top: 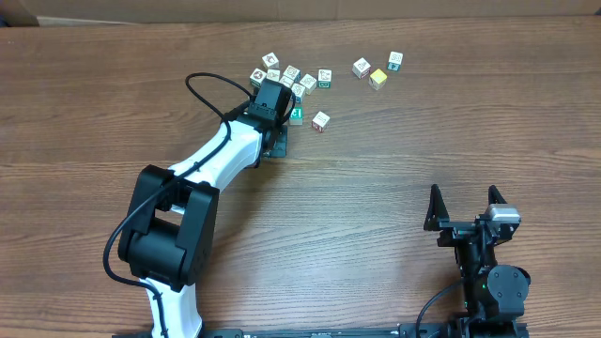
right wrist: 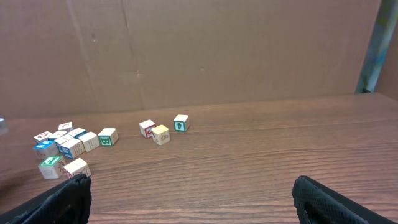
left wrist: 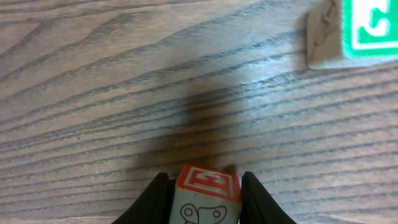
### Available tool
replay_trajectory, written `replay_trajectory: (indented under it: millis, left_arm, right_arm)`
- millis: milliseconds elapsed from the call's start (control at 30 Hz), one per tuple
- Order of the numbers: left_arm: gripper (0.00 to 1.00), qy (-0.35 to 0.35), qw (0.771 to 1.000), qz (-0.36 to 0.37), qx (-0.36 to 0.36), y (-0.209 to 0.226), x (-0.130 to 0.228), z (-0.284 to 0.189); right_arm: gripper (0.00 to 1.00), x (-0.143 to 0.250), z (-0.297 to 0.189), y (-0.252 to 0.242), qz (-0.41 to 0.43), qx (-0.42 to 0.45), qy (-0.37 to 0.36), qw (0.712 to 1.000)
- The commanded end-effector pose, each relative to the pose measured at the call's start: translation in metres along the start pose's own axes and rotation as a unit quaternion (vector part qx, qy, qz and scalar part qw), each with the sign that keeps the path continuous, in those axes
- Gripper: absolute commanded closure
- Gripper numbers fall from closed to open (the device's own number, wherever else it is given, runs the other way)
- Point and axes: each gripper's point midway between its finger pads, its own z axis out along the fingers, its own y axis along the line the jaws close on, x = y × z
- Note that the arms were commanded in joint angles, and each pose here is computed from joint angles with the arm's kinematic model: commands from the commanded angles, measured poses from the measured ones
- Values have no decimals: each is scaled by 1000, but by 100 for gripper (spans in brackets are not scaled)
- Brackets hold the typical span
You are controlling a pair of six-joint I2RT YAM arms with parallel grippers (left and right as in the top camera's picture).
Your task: Form a horizontal line
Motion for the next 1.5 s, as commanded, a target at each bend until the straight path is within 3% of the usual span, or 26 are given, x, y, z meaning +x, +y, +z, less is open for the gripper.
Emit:
replay_trajectory:
  millis: [0,200,567,700,800,967,1033,1100,1200,1367,1467]
  left_arm:
    - [81,1,999,-42,2,3,-1,0]
    - [80,1,997,-76,2,3,-1,0]
    - [79,3,997,-77,1,4,0,0]
    - [73,-2,997,-77,2,3,-2,0]
    - [59,-3,997,-76,2,3,-3,-1]
    - [49,-1,997,-75,1,3,-2,-1]
    - [50,1,997,-75,1,4,-1,-1]
    - [61,6,997,-74,0,4,1,-1]
    - [65,11,997,-73,-2,5,3,-1]
    - [80,11,997,-73,-2,5,3,-1]
    - [81,11,997,-73,-2,5,4,-1]
  right_arm:
    - [0,3,0,2,-2,-4,0,1000]
    - [0,3,0,2,-2,-4,0,1000]
    - [0,3,0,2,-2,-4,0,1000]
    - [0,3,0,2,-2,-4,0,1000]
    - [0,3,0,2,-2,-4,0,1000]
    - [0,3,0,2,-2,-4,0,1000]
    - [0,3,0,2,-2,-4,0,1000]
    - [0,3,0,2,-2,-4,0,1000]
    - [0,3,0,2,-2,-4,0,1000]
    - [0,3,0,2,-2,-4,0,1000]
    - [0,3,0,2,-2,-4,0,1000]
